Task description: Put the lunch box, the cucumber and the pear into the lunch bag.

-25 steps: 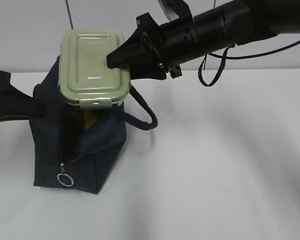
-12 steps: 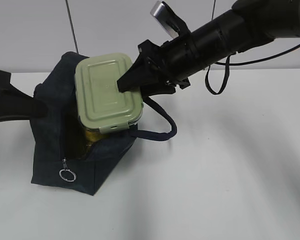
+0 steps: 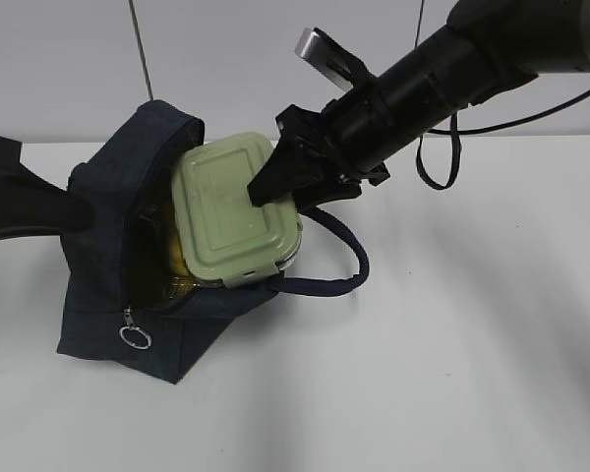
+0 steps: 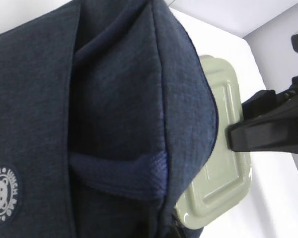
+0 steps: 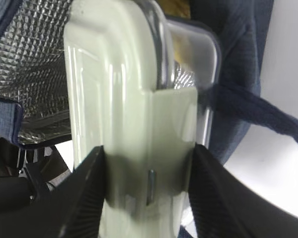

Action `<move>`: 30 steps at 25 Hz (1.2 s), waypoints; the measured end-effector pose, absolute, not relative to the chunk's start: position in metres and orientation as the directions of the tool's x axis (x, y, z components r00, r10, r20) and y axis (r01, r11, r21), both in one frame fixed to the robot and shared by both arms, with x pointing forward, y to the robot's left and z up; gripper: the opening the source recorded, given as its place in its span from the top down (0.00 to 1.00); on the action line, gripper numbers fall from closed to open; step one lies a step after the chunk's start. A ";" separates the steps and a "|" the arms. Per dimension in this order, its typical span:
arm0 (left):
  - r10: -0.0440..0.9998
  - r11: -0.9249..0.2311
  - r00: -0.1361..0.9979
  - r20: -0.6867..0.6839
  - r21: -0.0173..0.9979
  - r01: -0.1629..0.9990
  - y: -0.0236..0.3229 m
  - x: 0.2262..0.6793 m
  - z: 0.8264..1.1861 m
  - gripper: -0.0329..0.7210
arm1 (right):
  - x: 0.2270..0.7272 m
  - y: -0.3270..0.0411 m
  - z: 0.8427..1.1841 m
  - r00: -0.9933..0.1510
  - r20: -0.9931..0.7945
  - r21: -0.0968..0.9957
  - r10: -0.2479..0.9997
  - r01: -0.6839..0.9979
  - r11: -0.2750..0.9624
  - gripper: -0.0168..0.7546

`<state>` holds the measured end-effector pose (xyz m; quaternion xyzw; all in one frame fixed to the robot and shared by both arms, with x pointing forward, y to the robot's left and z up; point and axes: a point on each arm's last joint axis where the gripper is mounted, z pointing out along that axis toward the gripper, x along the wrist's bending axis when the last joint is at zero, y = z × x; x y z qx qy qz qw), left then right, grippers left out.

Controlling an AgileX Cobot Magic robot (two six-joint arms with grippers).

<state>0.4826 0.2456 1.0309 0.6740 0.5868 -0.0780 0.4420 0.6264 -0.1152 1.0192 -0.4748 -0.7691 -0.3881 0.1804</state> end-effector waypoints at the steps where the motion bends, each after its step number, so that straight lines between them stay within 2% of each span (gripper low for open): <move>1: 0.722 0.079 0.299 -0.624 0.504 0.860 0.246 0.483 1.031 0.95 | 0.627 -0.115 1.020 -0.484 0.645 0.427 0.591 0.870 0.247 0.51; 6: 0.722 0.079 0.299 -0.624 0.504 0.860 0.246 0.483 1.031 0.95 | 0.626 -0.107 1.021 -0.489 0.634 0.439 0.599 0.865 0.243 0.51; 11: 0.722 0.080 0.299 -0.623 0.505 0.860 0.246 0.483 1.031 0.95 | 0.619 -0.084 1.021 -0.512 0.612 0.469 0.603 0.848 0.245 0.51; 21: 0.722 0.080 0.299 -0.623 0.505 0.860 0.246 0.483 1.031 0.95 | 0.625 -0.069 1.027 -0.450 0.655 0.503 0.607 0.859 0.095 0.51; 30: 0.723 0.080 0.299 -0.623 0.505 0.859 0.246 0.483 1.031 0.95 | 0.623 -0.050 1.002 -0.421 0.684 0.444 0.595 0.888 0.118 0.51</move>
